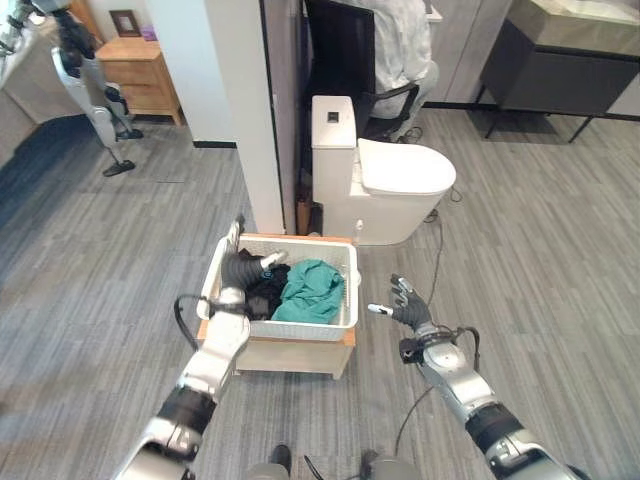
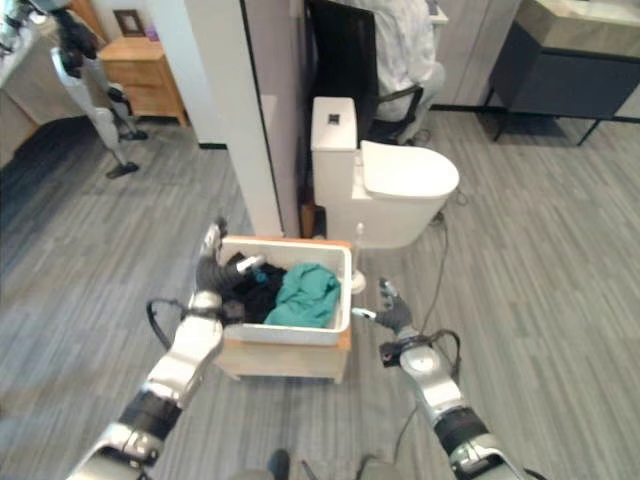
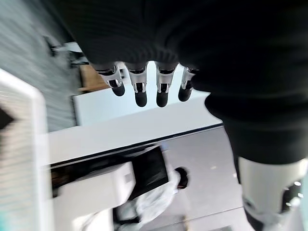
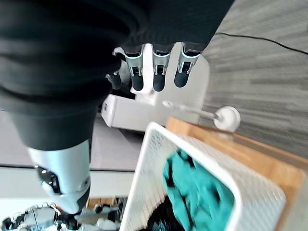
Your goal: Grab the laundry basket,head to the washer,open it,put in the laundry and shut it.
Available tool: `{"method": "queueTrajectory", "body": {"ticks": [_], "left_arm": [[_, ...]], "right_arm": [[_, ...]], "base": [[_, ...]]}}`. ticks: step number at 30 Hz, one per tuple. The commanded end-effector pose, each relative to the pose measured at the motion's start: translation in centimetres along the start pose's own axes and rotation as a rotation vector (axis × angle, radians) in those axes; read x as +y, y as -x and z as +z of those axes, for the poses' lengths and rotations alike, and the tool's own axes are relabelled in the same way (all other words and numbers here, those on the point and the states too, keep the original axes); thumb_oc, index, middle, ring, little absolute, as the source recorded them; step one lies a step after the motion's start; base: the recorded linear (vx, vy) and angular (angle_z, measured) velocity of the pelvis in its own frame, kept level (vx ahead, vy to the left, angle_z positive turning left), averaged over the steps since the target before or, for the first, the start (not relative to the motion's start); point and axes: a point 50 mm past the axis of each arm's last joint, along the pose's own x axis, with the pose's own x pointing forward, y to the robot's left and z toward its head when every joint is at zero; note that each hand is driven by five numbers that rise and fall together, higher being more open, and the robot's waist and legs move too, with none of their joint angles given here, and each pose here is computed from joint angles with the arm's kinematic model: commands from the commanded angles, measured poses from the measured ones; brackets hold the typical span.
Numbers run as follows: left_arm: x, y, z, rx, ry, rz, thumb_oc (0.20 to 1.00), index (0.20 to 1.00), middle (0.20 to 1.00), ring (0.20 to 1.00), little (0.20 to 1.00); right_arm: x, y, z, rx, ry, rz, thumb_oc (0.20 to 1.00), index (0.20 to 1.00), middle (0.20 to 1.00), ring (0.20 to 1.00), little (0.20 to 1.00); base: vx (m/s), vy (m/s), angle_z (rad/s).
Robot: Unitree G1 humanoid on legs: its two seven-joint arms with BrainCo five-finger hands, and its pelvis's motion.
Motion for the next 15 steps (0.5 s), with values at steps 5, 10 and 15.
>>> {"method": "queueTrajectory", "body": {"ticks": [5,10,15], "left_arm": [[2.5,-0.1,0.3,-0.048,-0.145,0.100,1.000,1.000,1.000,1.000,1.000],[5.3,-0.3,0.1,-0.057,-0.287,0.186,1.000,1.000,1.000,1.000,1.000],[7.8,-0.3,-0.5,-0.038,-0.464,0.215,1.000,1.000,1.000,1.000,1.000]], "right_arm": [[-1.7,1.1,1.5,-0.113,0.003,-0.038,1.000,1.000,1.000,1.000,1.000],[-2.6,1.5,1.8,-0.132,-0.027,-0.062,1.000,1.000,1.000,1.000,1.000],[-2.9,2.8,0.4,-0.094,-0.029,-0.049,1.000,1.000,1.000,1.000,1.000]], "base": [[0.11,-0.154,0.24],[0.20,0.092,0.31],[0.17,0.169,-0.35]]}}
